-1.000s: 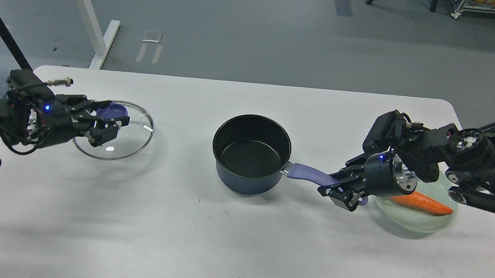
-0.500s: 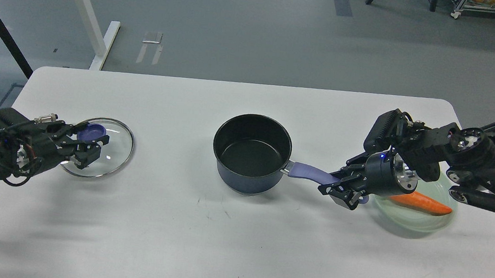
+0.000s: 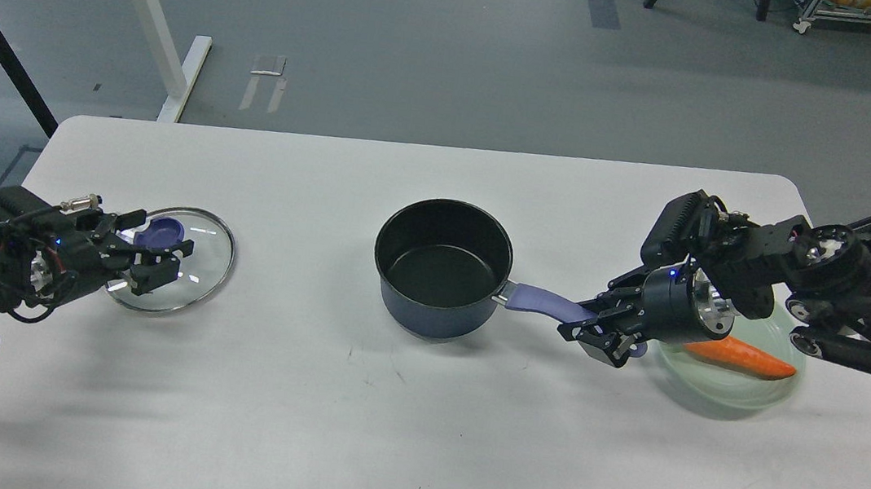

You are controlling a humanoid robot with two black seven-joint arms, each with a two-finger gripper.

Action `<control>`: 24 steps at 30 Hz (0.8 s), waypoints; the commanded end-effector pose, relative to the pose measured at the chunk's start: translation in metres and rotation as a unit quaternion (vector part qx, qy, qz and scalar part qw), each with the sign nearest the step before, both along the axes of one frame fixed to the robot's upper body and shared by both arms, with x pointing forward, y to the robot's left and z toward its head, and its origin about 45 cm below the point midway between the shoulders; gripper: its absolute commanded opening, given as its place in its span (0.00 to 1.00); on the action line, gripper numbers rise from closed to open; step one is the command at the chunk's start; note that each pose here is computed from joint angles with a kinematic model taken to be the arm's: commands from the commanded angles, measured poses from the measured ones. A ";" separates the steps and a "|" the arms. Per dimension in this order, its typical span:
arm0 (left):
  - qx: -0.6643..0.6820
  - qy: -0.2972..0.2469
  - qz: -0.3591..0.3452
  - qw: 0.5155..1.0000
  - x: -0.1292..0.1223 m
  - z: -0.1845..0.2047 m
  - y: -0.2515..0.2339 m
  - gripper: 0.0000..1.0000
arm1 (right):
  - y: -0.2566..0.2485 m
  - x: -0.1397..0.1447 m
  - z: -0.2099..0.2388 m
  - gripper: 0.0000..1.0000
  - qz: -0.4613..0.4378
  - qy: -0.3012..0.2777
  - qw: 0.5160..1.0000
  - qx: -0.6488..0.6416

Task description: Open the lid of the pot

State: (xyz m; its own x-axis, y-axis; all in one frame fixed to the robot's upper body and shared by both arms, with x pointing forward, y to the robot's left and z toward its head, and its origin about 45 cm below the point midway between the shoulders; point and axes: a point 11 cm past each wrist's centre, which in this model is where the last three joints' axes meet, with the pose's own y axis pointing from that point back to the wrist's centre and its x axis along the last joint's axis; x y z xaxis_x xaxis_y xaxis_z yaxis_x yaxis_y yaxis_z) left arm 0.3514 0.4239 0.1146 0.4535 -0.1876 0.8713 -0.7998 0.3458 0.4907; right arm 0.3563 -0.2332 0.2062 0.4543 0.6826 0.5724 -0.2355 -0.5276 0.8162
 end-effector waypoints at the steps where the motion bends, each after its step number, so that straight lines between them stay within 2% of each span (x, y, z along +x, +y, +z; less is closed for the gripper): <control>1: -0.029 -0.018 0.032 0.999 0.011 0.012 0.002 0.96 | -0.002 0.002 0.004 0.61 -0.007 -0.005 1.000 0.006; 7: -0.092 -0.064 0.079 0.991 0.052 0.058 -0.004 0.99 | -0.005 0.003 0.005 0.71 -0.015 -0.010 1.000 0.017; 11: -0.148 -0.083 0.103 0.980 0.081 0.096 -0.013 0.99 | -0.005 0.020 0.031 0.83 -0.048 -0.049 0.995 0.077; 13: -0.197 -0.093 0.129 0.967 0.094 0.115 -0.015 0.99 | -0.006 0.033 0.051 0.91 -0.094 -0.069 0.984 0.138; 14: -0.219 -0.097 0.141 0.961 0.098 0.123 -0.016 0.99 | -0.010 0.041 0.062 0.97 -0.122 -0.080 0.975 0.170; 15: -0.243 -0.098 0.150 0.953 0.104 0.129 -0.020 0.99 | -0.013 0.049 0.072 0.99 -0.152 -0.084 0.963 0.206; 20: -0.356 -0.089 0.172 0.914 0.122 0.130 -0.064 0.99 | -0.029 0.065 0.100 0.99 -0.274 -0.068 0.887 0.365; 22: -0.429 -0.086 0.197 0.877 0.130 0.132 -0.082 0.99 | -0.039 0.069 0.112 0.99 -0.306 -0.068 0.856 0.412; 24: -0.520 -0.078 0.237 0.817 0.136 0.132 -0.097 0.99 | -0.045 0.074 0.121 0.99 -0.330 -0.066 0.824 0.456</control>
